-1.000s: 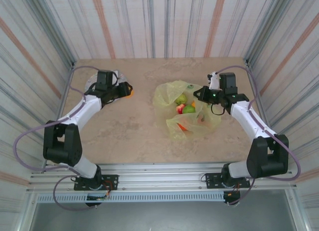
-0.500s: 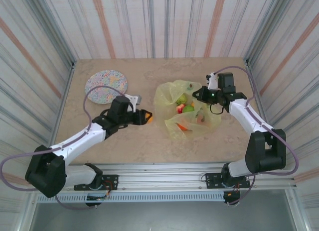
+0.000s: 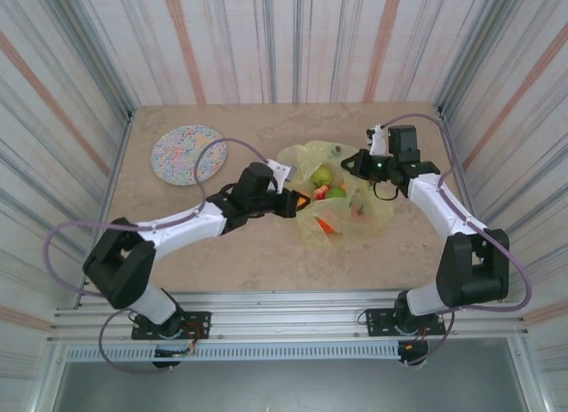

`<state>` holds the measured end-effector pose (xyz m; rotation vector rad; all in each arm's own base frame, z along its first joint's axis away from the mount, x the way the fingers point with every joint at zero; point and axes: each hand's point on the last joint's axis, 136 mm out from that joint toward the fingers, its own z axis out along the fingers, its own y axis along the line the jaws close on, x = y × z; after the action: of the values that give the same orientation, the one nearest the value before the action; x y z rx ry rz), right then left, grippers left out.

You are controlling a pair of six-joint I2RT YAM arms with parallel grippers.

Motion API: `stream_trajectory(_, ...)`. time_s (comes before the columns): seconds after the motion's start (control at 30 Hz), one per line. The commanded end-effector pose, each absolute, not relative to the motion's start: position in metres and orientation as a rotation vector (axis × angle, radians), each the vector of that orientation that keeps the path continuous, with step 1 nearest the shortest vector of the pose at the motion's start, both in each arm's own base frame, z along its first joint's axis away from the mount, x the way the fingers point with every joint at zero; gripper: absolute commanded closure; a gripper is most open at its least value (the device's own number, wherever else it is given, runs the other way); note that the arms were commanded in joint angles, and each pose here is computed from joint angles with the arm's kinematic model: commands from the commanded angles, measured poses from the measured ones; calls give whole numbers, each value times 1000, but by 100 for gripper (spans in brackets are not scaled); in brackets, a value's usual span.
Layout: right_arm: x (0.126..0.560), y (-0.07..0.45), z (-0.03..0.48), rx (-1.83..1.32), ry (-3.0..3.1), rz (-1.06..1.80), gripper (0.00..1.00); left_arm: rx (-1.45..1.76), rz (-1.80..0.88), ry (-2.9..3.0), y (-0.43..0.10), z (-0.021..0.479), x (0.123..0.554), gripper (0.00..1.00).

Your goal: Place the fruits into the plastic bag

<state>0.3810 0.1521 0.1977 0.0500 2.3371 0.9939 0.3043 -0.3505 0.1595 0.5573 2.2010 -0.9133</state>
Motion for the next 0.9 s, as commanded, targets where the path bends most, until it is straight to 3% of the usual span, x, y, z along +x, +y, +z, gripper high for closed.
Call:
stream_trajectory(0.0,382,152,231,45,2275,1021,97,577,-885,2113,-374,173,321,39)
stream_trajectory(0.47,382,150,230,45,2286,986,97,326,-703,2053,-404,162,408,38)
stream_trajectory(0.87,382,146,214,71,2314,973,97,255,-806,2034,-438,150,424,31)
